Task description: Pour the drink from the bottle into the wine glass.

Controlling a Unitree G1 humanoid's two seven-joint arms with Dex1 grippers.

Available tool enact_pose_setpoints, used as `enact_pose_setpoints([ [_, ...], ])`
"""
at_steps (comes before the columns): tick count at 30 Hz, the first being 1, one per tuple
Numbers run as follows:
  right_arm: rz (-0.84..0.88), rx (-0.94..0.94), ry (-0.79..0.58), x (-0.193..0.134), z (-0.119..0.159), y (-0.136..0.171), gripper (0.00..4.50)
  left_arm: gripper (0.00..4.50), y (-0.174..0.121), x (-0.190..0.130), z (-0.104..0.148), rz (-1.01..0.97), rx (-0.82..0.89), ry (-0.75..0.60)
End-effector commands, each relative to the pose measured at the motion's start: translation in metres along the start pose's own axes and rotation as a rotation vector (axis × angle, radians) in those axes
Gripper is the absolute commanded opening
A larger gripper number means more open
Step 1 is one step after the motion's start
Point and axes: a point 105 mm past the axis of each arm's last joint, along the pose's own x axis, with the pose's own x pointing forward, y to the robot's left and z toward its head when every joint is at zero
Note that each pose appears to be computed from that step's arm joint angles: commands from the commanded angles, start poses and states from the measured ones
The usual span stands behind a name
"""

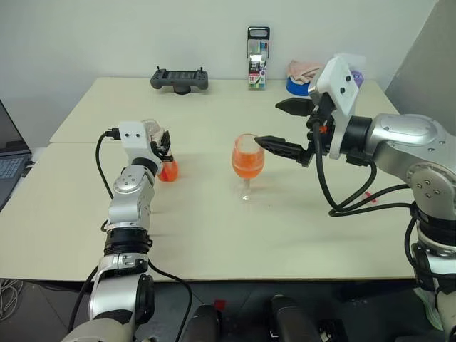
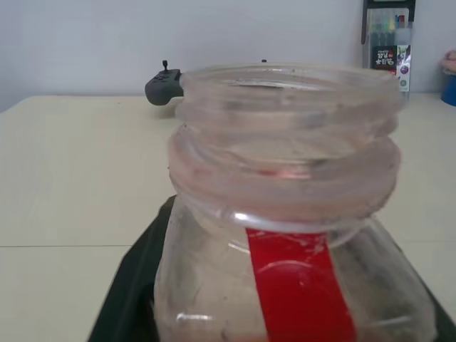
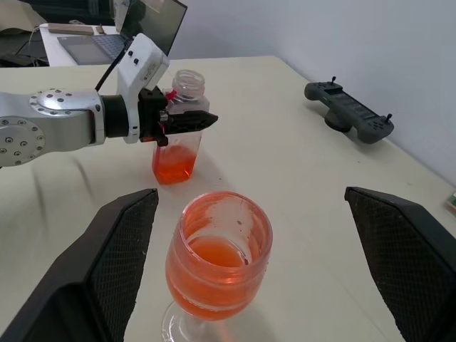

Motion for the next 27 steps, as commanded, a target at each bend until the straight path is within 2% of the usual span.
enact_pose_setpoints([
  [1,0.000,-0.049,-0.025,-0.004,0.006,0.001,4.50,3.60,0.002,-0.002,0.012,0.006,0.014,-0.037],
  [4,0.004,-0.046,-0.031,-0.005,0.006,0.002,4.50,4.49,0.001,-0.004,0.013,0.002,0.016,-0.032],
  [21,0.007,-0.044,-0.024,-0.007,0.000,0.000,4.50,4.49,-0.001,-0.011,0.015,-0.024,0.050,-0.017],
  [27,-0.013,-0.049,-0.009,-0.011,-0.004,-0.005,4.50,4.49,0.000,-0.027,0.025,-0.063,0.057,-0.006],
])
